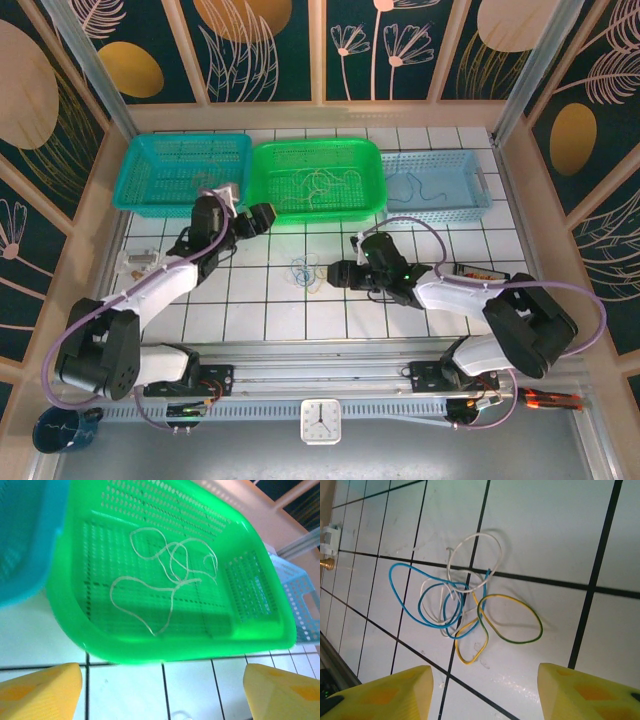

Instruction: Untangle the cables

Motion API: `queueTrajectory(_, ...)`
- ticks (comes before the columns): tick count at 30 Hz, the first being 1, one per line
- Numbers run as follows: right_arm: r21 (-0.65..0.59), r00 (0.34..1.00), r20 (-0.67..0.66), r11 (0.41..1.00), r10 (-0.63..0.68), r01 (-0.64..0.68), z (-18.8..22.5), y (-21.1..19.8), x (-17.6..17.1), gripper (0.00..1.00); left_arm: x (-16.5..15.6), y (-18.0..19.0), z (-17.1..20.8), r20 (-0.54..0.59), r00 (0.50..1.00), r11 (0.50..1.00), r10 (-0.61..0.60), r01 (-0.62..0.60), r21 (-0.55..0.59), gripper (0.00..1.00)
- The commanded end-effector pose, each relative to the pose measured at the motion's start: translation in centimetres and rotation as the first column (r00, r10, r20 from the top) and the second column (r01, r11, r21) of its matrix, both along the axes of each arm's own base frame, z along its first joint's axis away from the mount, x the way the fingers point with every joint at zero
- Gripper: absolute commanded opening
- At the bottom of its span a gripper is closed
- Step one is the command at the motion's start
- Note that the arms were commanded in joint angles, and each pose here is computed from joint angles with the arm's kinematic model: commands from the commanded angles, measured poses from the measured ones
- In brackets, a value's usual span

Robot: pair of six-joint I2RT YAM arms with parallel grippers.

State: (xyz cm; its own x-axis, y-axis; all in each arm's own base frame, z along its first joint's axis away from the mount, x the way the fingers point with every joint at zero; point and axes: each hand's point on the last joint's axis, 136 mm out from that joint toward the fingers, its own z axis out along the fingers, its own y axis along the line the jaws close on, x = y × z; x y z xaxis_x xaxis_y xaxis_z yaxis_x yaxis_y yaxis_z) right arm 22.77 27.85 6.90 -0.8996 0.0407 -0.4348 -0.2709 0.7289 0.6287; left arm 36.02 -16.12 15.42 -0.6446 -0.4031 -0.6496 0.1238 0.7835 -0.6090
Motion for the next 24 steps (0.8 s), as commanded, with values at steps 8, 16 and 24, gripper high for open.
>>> queueTrajectory(8, 0.014, 0.995, -0.103, 1.000, 0.004, -0.002, -1.9, 1.3, -0.9, 0.56, -0.3, -1.5, 1.6, 0.055, 0.998, 0.998, 0.018, -0.015, -0.053, 0.97)
queueTrajectory(16, 0.031, 0.996, -0.092, 0.999, 0.018, -0.015, -1.8, 2.7, 0.2, 0.55, -0.2, -1.8, 1.4, 0.053, 0.998, 0.999, 0.015, -0.013, -0.048, 0.99)
queueTrajectory(24, 0.033, 0.998, -0.069, 0.999, 0.005, -0.003, -1.5, 3.5, 1.9, 0.54, -0.5, -2.1, 0.9, 0.040, 0.999, 0.998, 0.010, -0.007, -0.057, 0.99)
